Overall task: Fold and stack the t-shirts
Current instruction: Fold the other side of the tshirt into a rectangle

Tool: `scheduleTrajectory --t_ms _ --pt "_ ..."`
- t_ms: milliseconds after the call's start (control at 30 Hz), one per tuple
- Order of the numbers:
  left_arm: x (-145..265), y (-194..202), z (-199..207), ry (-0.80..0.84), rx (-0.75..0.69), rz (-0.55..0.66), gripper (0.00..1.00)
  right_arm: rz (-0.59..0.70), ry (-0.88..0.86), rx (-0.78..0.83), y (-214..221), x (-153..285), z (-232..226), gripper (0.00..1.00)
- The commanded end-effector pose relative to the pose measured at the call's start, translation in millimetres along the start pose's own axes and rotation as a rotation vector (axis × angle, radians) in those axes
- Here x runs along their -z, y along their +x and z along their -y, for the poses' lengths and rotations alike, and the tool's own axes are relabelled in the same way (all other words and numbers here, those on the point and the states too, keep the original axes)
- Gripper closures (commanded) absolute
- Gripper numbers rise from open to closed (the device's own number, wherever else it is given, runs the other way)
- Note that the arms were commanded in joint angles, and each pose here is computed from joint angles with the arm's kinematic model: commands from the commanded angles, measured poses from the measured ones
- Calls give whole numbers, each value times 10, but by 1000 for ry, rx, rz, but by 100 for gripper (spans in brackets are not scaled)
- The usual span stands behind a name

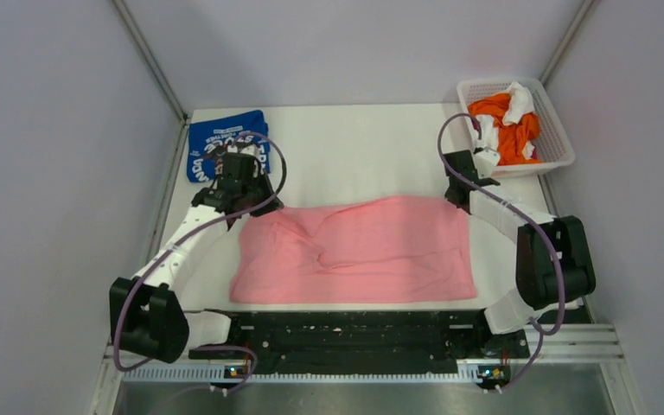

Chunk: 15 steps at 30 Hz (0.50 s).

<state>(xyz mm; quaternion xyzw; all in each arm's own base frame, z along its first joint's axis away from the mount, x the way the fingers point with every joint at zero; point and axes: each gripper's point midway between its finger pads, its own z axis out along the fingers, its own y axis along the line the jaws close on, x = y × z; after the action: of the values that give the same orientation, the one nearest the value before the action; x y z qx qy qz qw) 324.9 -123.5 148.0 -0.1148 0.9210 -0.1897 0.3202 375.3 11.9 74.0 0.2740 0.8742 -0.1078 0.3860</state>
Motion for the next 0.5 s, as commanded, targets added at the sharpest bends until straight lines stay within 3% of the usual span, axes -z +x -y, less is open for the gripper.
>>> scheduleTrajectory --t_ms 0,467 --pt "200 46 -10 10 36 45 100 74 -47 -31 -254 187 -58 100" --pt "746 223 -109 6 85 113 100 116 -130 -42 -409 416 -99 100"
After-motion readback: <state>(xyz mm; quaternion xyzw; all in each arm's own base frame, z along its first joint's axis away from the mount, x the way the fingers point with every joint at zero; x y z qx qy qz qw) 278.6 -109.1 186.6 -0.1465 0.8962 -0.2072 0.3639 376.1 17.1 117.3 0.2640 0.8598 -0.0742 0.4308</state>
